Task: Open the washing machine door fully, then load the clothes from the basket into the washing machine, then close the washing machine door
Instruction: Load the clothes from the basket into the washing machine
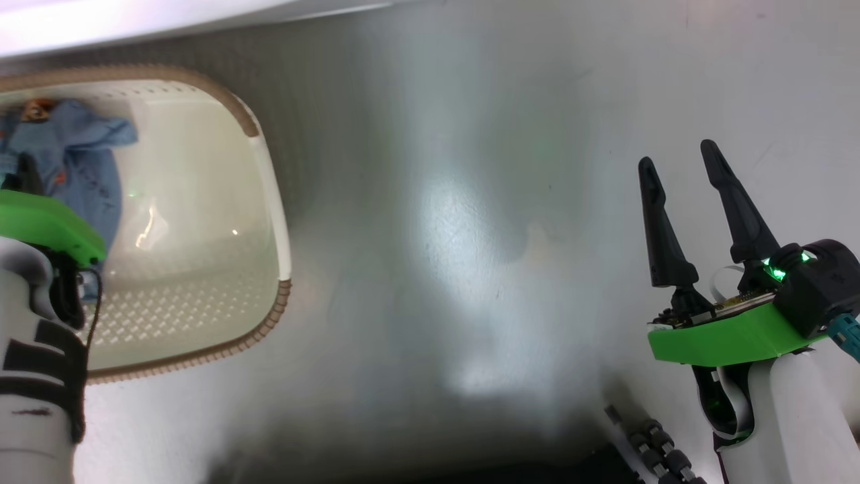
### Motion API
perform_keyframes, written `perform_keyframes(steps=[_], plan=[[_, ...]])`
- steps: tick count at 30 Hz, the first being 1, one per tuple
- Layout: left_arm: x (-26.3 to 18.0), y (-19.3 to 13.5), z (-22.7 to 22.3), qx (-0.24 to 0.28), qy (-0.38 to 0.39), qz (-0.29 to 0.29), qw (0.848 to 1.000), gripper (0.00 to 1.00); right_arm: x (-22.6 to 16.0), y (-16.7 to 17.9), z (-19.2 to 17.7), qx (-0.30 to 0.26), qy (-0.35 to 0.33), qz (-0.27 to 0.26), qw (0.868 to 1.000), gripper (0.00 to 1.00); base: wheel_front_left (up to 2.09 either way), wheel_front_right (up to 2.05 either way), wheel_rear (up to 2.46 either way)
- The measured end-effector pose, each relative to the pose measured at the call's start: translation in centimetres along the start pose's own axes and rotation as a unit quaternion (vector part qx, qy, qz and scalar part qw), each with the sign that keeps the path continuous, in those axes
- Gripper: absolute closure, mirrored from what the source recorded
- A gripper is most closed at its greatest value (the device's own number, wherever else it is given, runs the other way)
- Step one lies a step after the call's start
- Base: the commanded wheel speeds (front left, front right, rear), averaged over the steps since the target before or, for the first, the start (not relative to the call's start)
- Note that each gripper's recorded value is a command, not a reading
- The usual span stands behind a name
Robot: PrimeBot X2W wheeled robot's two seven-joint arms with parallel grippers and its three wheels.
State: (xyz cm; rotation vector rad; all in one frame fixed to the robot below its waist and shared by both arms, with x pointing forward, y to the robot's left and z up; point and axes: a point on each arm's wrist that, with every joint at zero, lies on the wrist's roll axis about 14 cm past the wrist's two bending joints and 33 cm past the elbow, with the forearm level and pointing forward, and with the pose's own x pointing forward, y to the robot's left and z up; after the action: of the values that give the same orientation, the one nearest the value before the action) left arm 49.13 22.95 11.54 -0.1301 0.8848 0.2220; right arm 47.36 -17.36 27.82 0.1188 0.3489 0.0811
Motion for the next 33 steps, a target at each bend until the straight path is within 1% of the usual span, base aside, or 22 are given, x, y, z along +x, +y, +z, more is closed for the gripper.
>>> perform_keyframes(steps=[6,11,13,15,17,24,25,26,27,33], plan=[[-2.3,-0.5,2.5,-0.015,-0.054,-0.02,0.998,1.0,-0.1,0.5,2.0,-0.006,-0.02,0.011,1.0,0.0,0.0,0.0,0.0],[-5.0,-1.1,4.9,-0.033,-0.104,-0.038,0.993,1.0,-0.3,1.1,3.8,-0.009,-0.038,0.02,0.999,0.0,0.0,0.0,0.0],[-8.2,-0.9,7.0,-0.041,-0.15,-0.046,0.987,1.0,-0.8,1.7,5.9,-0.013,-0.058,0.031,0.998,0.0,0.0,0.0,0.0],[-9.5,-0.8,7.6,-0.046,-0.166,-0.048,0.984,1.0,-1.1,1.9,6.7,-0.015,-0.066,0.034,0.997,0.0,0.0,0.0,0.0],[-12.0,-0.4,8.5,-0.051,-0.191,-0.05,0.979,1.0,-2.3,2.3,7.6,-0.016,-0.071,0.038,0.997,0.0,0.0,0.0,0.0],[-16.6,0.0,11.6,-0.053,-0.255,-0.059,0.964,1.0,-4.4,2.6,9.8,-0.013,-0.09,0.039,0.995,0.0,0.0,0.0,0.0],[-16.6,0.0,11.6,-0.053,-0.255,-0.059,0.964,1.0,-4.4,2.6,9.8,-0.013,-0.09,0.039,0.995,0.0,0.0,0.0,0.0],[-17.9,0.0,12.3,-0.056,-0.273,-0.062,0.959,1.0,-5.0,2.7,10.4,-0.014,-0.095,0.039,0.995,0.0,0.0,0.0,0.0],[-17.9,0.0,12.3,-0.056,-0.273,-0.062,0.959,1.0,-5.0,2.7,10.4,-0.014,-0.095,0.039,0.995,0.0,0.0,0.0,0.0],[-22.1,0.4,14.3,-0.056,-0.322,-0.067,0.943,1.0,-7.2,2.9,12.0,-0.018,-0.113,0.039,0.993,0.0,0.0,0.0,0.0]])
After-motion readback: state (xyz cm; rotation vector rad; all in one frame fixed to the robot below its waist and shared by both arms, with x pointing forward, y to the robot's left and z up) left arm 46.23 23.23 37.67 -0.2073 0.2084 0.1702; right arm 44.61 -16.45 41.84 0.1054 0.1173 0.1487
